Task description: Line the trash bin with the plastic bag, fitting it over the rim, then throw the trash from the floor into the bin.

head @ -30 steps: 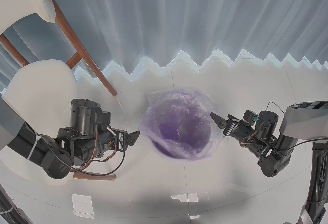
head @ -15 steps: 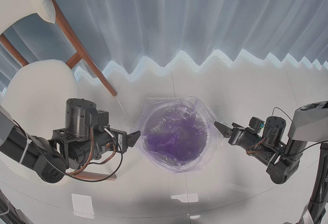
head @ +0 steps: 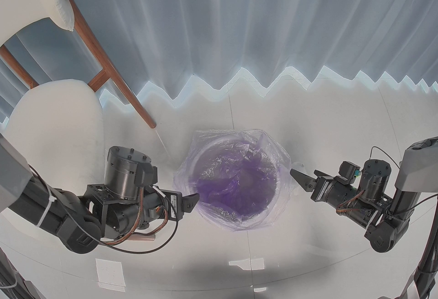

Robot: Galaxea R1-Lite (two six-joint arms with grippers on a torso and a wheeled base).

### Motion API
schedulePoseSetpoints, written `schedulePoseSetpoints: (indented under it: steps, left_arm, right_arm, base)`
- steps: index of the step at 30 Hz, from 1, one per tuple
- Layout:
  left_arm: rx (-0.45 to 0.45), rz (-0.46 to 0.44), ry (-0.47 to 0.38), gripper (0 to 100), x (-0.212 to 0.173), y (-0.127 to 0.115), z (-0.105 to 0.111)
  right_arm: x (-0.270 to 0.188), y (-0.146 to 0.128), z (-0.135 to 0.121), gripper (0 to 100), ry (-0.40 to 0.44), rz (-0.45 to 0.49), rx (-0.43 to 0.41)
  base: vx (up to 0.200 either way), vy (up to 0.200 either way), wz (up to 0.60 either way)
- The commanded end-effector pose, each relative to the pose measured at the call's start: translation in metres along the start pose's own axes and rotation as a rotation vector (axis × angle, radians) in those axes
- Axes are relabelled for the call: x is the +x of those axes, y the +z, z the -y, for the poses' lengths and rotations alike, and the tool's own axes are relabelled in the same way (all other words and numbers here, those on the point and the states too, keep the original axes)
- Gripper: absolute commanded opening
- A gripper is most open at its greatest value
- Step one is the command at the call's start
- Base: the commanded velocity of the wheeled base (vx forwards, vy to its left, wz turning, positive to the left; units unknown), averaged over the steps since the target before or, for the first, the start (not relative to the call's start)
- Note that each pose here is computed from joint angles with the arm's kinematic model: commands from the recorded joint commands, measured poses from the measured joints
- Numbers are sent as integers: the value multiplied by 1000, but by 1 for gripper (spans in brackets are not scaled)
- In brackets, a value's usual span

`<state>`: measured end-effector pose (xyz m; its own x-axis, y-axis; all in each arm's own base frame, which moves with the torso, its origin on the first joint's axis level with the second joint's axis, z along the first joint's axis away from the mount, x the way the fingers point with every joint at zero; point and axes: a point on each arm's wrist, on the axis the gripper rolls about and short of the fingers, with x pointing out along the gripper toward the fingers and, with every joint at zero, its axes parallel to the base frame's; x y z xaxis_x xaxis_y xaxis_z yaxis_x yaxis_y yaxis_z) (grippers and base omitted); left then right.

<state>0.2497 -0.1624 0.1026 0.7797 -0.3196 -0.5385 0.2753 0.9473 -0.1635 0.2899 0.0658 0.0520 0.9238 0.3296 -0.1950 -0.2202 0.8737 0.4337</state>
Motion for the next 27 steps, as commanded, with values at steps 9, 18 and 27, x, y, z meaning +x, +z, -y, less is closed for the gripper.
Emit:
schedulePoseSetpoints:
  steps: [9,18,27]
  left_arm:
    - [10,-21,40,100,50,1,10]
    - [10,-55,64,0,55,-8,5]
    - [136,-128,116,0,38,-30,-7]
  right_arm:
    - [-3,2,-3,100,8,10,-3]
    - [-3,0,-2,100,6,5,-2]
    - [-2,0,-2,100,6,5,-3]
  base:
    - [0,0,0]
    - [0,0,0]
    - [0,0,0]
